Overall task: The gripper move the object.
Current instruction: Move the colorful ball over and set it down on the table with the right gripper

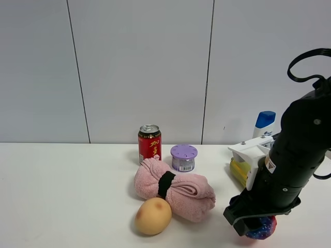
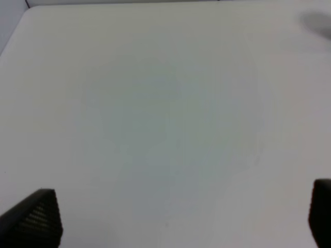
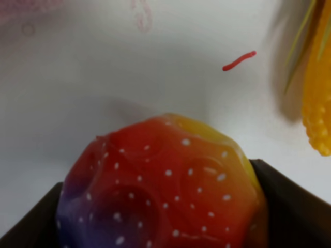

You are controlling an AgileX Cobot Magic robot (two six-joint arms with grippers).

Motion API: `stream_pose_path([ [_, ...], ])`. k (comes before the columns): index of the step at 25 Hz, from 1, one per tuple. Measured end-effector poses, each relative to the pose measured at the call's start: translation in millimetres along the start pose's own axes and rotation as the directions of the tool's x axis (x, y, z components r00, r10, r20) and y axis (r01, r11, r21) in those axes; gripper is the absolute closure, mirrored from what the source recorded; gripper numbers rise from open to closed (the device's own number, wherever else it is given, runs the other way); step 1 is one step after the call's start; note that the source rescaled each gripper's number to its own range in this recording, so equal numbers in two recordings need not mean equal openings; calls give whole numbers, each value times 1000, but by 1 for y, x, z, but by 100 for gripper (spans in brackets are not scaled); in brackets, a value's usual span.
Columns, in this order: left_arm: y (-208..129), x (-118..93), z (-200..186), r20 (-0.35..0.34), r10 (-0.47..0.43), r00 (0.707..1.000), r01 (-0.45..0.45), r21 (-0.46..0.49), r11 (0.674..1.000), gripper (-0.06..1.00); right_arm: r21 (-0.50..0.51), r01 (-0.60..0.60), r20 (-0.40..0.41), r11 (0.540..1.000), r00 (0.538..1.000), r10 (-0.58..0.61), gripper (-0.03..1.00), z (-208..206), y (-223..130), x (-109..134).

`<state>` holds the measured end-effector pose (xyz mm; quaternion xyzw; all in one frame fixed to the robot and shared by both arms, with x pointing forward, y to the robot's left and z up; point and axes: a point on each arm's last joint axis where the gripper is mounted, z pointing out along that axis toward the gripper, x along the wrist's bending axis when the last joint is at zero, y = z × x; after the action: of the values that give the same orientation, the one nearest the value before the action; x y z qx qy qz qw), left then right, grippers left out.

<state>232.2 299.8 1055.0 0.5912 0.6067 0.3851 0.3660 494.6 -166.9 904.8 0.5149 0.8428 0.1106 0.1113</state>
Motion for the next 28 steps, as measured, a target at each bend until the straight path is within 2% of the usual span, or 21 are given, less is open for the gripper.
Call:
stream_pose_path([
  [7,0,0,0,0,0,1000,0,0,1000,-6,-17,19,5,1000,1000,-19,97,0,2,0],
  [14,0,0,0,0,0,1000,0,0,1000,-6,-99,-5,-3,995,1000,5,97,0,9,-8],
  [21,0,0,0,0,0,1000,0,0,1000,-6,-136,-19,-7,991,1000,18,97,0,12,-11],
  [28,0,0,0,0,0,1000,0,0,1000,-6,-88,-14,-15,996,1000,13,97,23,8,-9],
])
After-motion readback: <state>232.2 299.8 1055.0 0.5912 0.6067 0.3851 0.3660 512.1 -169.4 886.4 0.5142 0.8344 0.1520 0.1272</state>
